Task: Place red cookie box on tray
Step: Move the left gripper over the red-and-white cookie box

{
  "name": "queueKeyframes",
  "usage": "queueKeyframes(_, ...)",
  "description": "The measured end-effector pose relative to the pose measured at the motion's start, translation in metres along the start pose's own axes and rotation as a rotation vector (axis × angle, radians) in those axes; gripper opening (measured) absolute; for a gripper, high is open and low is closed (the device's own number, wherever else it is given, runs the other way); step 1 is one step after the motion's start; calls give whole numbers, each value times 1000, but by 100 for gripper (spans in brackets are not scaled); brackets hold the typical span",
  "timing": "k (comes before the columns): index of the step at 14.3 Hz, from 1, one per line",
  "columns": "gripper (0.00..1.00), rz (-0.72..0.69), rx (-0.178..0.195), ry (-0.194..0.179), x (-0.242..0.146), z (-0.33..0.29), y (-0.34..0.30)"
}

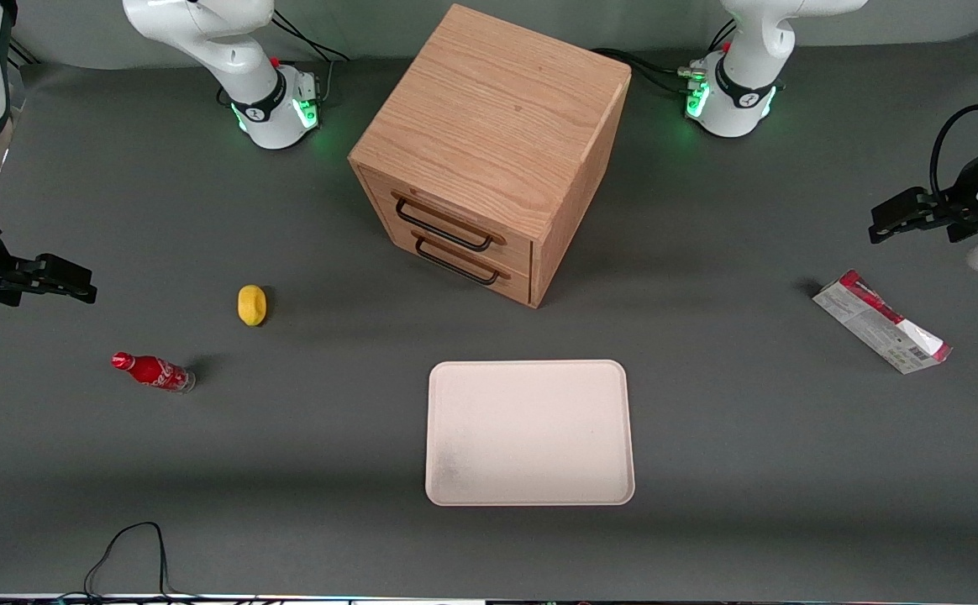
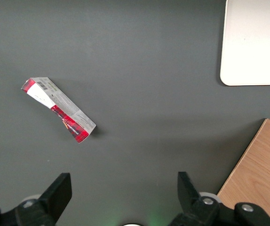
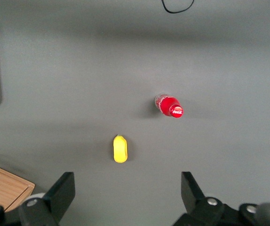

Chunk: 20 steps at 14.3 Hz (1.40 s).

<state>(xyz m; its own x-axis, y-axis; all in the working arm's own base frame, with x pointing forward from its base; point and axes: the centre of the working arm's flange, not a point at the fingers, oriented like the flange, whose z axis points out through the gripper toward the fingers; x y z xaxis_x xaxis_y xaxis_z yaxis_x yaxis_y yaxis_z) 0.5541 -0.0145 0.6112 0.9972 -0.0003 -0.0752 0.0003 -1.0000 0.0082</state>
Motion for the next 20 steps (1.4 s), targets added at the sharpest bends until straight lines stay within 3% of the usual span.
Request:
queueKeyframes(9,100,-20,4,-4,0,1,-7)
queueKeyframes(17,100,-296,-6,-40,-14,24,-155)
queueKeyframes(20,100,-329,0,-53,-19,30,-172)
